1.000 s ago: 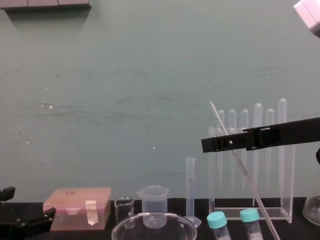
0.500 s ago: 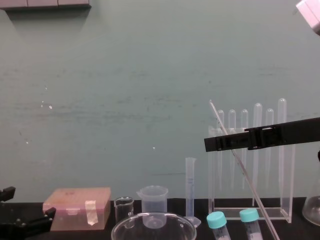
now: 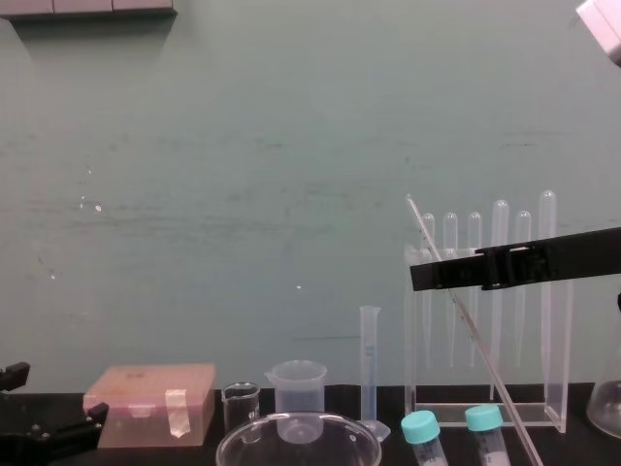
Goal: Hold the thermometer with one hand and immerse one end into the beaker, then reinsert it into the test tube rack.
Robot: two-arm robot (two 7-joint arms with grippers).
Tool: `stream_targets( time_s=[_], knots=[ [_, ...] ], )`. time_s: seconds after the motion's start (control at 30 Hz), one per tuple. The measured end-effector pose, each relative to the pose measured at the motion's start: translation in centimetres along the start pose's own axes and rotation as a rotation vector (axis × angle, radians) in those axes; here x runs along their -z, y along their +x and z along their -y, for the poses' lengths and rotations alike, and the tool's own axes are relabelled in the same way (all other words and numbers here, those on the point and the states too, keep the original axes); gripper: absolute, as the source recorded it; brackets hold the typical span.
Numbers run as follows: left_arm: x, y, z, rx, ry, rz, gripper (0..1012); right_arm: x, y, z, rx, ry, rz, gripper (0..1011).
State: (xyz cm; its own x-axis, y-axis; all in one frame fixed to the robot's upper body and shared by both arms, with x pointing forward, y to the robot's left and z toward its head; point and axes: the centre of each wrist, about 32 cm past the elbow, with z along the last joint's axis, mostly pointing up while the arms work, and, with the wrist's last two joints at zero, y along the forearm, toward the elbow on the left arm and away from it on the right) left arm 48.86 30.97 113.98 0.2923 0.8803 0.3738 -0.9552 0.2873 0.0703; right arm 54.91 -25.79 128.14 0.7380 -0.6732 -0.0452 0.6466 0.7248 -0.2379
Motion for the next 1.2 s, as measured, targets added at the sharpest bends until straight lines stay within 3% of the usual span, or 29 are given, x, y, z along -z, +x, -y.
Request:
stream_targets(
  time_s=[0.4,0.63,0.87,1.0,1.2],
  knots=[
    [0.0,0.00,0.0,0.000,0.000,0.000,1008,0.0,-0.01,0.0,0.000,0.000,-0.001,58],
    [0.0,0.00,0.0,0.000,0.000,0.000,1008,0.1,-0.03,0.0,0.001,0.004,0.000,56],
    [0.0,0.00,0.0,0.000,0.000,0.000,1008,1.0,-0.61,1.2,0.031,0.132,0.055,56],
    [0.0,0.00,0.0,0.000,0.000,0.000,1008,2.0,-1.00,2.4,0.048,0.251,0.092,56],
    [0.0,0.00,0.0,0.000,0.000,0.000,1008,3.7,-1.28,4.1,0.055,0.355,0.056,56]
  ],
)
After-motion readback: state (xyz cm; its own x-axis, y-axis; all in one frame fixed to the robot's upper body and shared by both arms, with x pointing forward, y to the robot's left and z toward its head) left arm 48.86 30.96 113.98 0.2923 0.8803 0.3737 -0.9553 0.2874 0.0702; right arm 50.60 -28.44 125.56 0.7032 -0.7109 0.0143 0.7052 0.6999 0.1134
